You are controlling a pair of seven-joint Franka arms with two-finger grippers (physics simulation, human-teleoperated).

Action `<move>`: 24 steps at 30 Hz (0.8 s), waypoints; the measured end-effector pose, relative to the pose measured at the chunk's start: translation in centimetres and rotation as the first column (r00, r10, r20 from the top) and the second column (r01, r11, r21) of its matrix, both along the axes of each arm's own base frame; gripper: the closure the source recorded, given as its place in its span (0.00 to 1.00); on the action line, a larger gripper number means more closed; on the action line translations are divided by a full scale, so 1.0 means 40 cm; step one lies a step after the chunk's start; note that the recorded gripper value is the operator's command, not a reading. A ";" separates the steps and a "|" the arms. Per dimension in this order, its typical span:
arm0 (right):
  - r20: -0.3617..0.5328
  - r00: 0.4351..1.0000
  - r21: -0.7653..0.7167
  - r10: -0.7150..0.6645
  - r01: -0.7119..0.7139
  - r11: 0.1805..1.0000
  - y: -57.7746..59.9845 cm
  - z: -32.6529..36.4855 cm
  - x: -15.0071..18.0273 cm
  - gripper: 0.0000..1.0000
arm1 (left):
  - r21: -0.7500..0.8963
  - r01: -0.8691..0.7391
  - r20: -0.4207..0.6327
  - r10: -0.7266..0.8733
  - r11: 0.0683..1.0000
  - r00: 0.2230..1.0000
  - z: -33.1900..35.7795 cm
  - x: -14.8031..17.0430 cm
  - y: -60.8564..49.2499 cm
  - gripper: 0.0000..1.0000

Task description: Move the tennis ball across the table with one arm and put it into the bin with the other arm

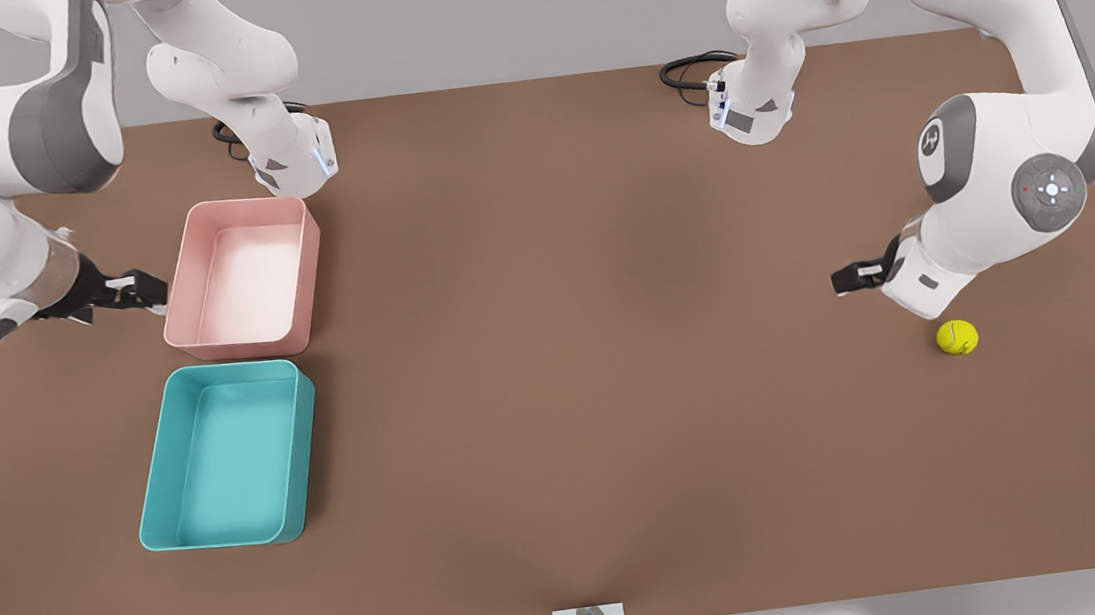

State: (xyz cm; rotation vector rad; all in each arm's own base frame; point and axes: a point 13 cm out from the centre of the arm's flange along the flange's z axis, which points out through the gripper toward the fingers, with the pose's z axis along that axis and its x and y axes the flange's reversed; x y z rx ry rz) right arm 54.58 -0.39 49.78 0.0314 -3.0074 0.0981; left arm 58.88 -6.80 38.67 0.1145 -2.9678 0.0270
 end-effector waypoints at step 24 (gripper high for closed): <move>-0.113 0.983 0.067 -0.144 0.152 0.986 -0.082 -0.148 0.048 0.00 | 0.018 0.864 -0.008 -0.864 0.503 0.503 -0.710 0.049 0.931 0.79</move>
